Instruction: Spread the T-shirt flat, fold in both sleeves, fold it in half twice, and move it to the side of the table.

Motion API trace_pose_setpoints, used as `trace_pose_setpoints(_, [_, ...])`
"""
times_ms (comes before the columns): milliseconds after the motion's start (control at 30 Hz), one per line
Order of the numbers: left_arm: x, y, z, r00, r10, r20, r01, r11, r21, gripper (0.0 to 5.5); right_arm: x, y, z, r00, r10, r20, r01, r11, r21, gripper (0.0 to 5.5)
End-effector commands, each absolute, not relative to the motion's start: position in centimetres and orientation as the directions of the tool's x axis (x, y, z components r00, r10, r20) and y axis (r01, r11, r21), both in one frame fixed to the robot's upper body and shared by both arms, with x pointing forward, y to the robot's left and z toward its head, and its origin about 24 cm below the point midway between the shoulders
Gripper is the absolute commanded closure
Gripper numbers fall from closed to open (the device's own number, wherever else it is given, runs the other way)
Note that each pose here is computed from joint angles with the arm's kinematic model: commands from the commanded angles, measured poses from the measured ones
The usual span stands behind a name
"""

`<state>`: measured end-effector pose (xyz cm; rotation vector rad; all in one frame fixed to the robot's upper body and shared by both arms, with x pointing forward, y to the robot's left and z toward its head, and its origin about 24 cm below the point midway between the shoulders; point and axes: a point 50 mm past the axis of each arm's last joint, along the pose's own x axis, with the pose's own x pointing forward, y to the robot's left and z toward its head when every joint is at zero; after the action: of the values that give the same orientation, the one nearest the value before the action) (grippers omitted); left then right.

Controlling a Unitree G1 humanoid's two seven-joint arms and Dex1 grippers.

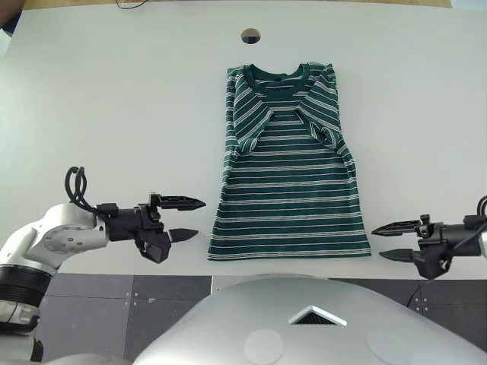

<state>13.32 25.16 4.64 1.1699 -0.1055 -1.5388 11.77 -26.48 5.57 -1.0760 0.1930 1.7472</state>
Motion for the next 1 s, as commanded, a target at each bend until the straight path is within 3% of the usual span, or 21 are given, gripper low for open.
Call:
trace_pose_setpoints(33, [8.8,25.2,0.3,-0.101,-0.661,-0.744,0.807,-0.492,0.327,1.27,10.5,-26.5,4.1,-0.146,0.631,-0.762,-0.845,-0.48,-0.236,2.75])
trace_pose_setpoints(200, [7.4,25.2,0.1,-0.174,-0.648,-0.742,0.818,-0.514,0.258,1.27,10.3,-26.1,3.7,-0.156,0.645,-0.748,-0.844,-0.481,-0.238,2.75])
trace_pose_setpoints(567, [7.8,25.1,-0.1,-0.153,-0.655,-0.74,0.822,-0.5,0.273,1.27,10.7,-26.0,3.2,-0.133,0.65,-0.748,-0.848,-0.466,-0.254,2.75])
trace_pose_setpoints(667, [7.8,25.1,-0.3,-0.151,-0.654,-0.741,0.824,-0.498,0.272,1.24,10.8,-25.9,3.0,-0.129,0.653,-0.746,-0.849,-0.462,-0.258,3.23])
trace_pose_setpoints(1000, [7.6,24.7,-0.7,-0.164,-0.669,-0.725,0.829,-0.492,0.266,3.01,10.8,-25.5,2.7,-0.13,0.672,-0.729,-0.852,-0.452,-0.264,5.09])
